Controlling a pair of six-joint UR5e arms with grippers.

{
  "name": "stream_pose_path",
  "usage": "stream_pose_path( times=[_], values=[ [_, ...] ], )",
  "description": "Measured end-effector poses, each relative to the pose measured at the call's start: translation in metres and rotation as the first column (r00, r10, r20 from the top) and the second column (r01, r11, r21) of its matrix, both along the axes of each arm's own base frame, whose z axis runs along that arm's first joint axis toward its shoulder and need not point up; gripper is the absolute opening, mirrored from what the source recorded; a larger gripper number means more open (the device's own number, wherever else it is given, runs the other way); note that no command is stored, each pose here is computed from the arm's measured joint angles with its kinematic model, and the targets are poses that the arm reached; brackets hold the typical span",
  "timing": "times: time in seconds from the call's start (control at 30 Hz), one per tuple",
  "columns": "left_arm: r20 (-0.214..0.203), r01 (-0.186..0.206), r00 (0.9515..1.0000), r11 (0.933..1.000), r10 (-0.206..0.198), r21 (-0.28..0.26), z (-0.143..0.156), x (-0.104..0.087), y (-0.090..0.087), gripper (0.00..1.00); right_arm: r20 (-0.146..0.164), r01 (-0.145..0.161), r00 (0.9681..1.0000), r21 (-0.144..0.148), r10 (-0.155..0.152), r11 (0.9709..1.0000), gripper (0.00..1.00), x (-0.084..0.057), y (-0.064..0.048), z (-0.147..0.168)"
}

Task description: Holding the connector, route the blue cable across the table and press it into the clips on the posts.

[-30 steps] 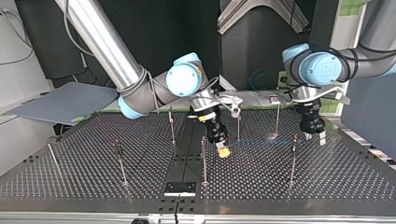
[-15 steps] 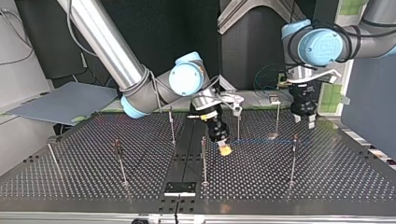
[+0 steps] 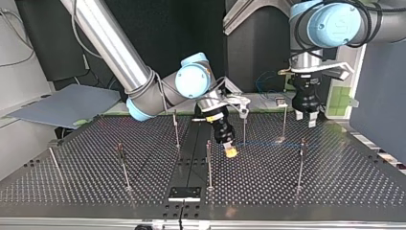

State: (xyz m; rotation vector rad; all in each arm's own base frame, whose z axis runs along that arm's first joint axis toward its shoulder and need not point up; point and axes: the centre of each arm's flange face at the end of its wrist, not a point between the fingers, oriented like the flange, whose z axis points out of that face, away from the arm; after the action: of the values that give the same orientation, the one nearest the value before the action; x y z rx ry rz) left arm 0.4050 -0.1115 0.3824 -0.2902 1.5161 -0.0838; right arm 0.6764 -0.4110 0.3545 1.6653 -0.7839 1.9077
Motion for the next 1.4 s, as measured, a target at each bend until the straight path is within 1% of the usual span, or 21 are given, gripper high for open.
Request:
stream_pose_path(
  times=[0.13, 0.2, 0.27, 0.37, 0.57, 0.7, 0.83, 1.03, 1.2, 1.4],
  values=[
    [0.050, 0.029, 0.9983, 0.9989, -0.031, 0.038, 0.016, -0.008, -0.008, 0.98, 0.000, 0.003, 1.0000, 0.001, -0.003, 1.0000, 0.00, 0.000, 0.000, 0.000],
    [0.076, 0.046, 0.9958, 0.9972, -0.050, 0.059, 0.024, -0.012, -0.013, 0.98, 0.000, 0.006, 1.0000, 0.002, -0.006, 1.0000, 0.00, 0.000, 0.000, 0.000],
    [0.091, 0.061, 0.9935, 0.9949, -0.068, 0.080, 0.026, -0.012, -0.018, 0.98, 0.000, 0.008, 1.0000, 0.002, -0.008, 1.0000, 0.00, -0.001, -0.001, 0.000],
    [0.100, 0.075, 0.9913, 0.9912, -0.086, 0.109, 0.023, -0.007, -0.024, 0.98, -0.001, 0.009, 1.0000, 0.003, -0.009, 1.0000, 0.00, -0.001, -0.001, -0.001],
    [0.101, 0.085, 0.9897, 0.9841, -0.102, 0.156, 0.014, 0.006, -0.036, 0.98, -0.004, 0.010, 0.9999, 0.005, -0.010, 0.9999, 0.00, -0.001, -0.001, -0.001],
    [0.108, 0.088, 0.9884, 0.9833, -0.106, 0.159, 0.007, 0.016, -0.043, 0.98, -0.004, 0.011, 0.9999, 0.005, -0.011, 0.9999, 0.00, -0.002, -0.002, -0.001],
    [0.123, 0.078, 0.9875, 0.9840, -0.098, 0.160, 0.005, 0.028, -0.047, 0.98, -0.005, 0.014, 0.9999, 0.005, -0.014, 0.9999, 0.00, -0.003, -0.003, -0.001],
    [0.131, 0.056, 0.9882, 0.9826, -0.080, 0.177, 0.004, 0.044, -0.055, 0.98, -0.005, 0.015, 0.9999, 0.005, -0.015, 0.9999, 0.00, -0.003, -0.004, -0.001],
    [0.134, 0.032, 0.9893, 0.9833, -0.056, 0.179, 0.005, 0.058, -0.060, 0.98, -0.005, 0.017, 0.9998, 0.005, -0.017, 0.9998, 0.00, -0.004, -0.005, -0.001],
    [0.131, -0.007, 0.9912, 0.9830, -0.018, 0.183, 0.003, 0.078, -0.061, 0.98, -0.005, 0.019, 0.9998, 0.005, -0.019, 0.9998, 0.00, -0.005, -0.006, -0.001]
  ],
)
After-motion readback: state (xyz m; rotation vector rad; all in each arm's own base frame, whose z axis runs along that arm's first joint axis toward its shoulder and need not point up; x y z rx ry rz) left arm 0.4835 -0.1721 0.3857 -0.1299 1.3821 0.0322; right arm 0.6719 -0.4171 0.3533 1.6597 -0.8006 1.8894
